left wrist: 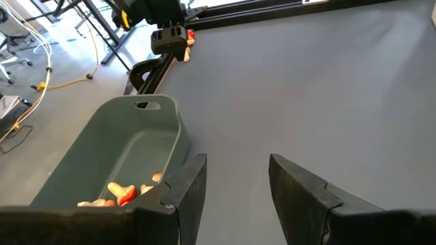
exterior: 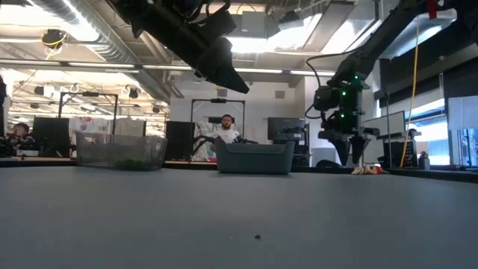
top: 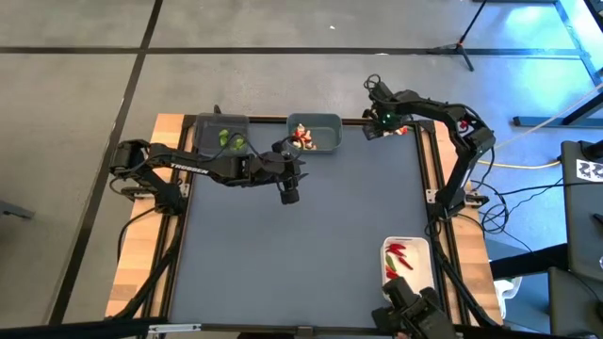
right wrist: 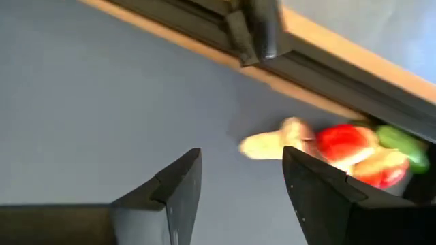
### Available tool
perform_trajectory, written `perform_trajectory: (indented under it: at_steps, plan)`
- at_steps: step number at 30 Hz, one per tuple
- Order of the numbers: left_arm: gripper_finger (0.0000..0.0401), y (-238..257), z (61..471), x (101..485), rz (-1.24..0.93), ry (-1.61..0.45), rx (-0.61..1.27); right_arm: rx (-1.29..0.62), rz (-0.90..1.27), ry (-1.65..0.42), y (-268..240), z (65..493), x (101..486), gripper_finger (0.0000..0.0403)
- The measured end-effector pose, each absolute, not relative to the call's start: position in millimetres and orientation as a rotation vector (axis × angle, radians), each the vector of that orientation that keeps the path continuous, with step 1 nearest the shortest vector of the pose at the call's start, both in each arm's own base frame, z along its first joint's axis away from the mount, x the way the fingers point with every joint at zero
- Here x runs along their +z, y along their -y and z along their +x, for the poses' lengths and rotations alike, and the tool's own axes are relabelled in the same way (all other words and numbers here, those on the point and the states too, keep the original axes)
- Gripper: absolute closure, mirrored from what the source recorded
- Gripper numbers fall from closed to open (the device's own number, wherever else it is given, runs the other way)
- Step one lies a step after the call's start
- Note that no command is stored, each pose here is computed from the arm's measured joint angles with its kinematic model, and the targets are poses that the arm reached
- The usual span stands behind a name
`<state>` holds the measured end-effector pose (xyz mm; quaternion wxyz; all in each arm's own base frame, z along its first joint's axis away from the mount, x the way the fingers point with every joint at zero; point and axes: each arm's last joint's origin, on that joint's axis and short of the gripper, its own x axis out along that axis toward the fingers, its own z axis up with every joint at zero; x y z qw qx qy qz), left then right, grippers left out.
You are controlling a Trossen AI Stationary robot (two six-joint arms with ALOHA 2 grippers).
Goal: Sort produce into baskets
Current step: Put the brown mushroom into the blue bin
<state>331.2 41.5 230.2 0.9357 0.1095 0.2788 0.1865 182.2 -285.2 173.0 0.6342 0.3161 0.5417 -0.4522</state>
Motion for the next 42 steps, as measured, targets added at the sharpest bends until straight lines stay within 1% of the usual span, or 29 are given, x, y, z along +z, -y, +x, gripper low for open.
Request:
perform_trajectory:
  at_steps: [5, 9, 15, 24, 30, 33, 36, 38, 42]
  plan:
    - [0.0246, -41, 331, 230, 0.224, -0.570, 0.381, -1.138, 0.659, -1.266, 286, 179, 172, 0.0199]
    - [0.0246, -41, 331, 230, 0.224, -0.570, 0.381, -1.139, 0.689, -1.236, 292, 174, 171, 0.0199]
    - [0.0246, -41, 331, 230, 0.224, -0.570, 0.381, -1.150, 0.677, -1.248, 293, 174, 169, 0.0199]
    - [0.0246, -41, 331, 230, 0.224, -0.570, 0.381, -1.088, 0.600, -1.301, 293, 174, 169, 0.0199]
    - [0.0246, -41, 331, 230, 0.226, -0.571, 0.380, -0.967, 0.485, -1.382, 287, 181, 168, 0.0199]
    - [0.0246, -41, 331, 230, 0.228, -0.571, 0.380, -0.970, 0.434, -1.406, 283, 186, 169, 0.0199]
    - [0.0246, -42, 331, 230, 0.239, -0.573, 0.379, -0.953, 0.427, -1.442, 278, 188, 169, 0.0199]
    - [0.0246, -43, 331, 230, 0.240, -0.574, 0.381, -0.943, 0.446, -1.452, 271, 189, 175, 0.0199]
    - [0.0246, -46, 331, 231, 0.233, -0.567, 0.392, -0.916, 0.417, -1.433, 253, 194, 196, 0.0199]
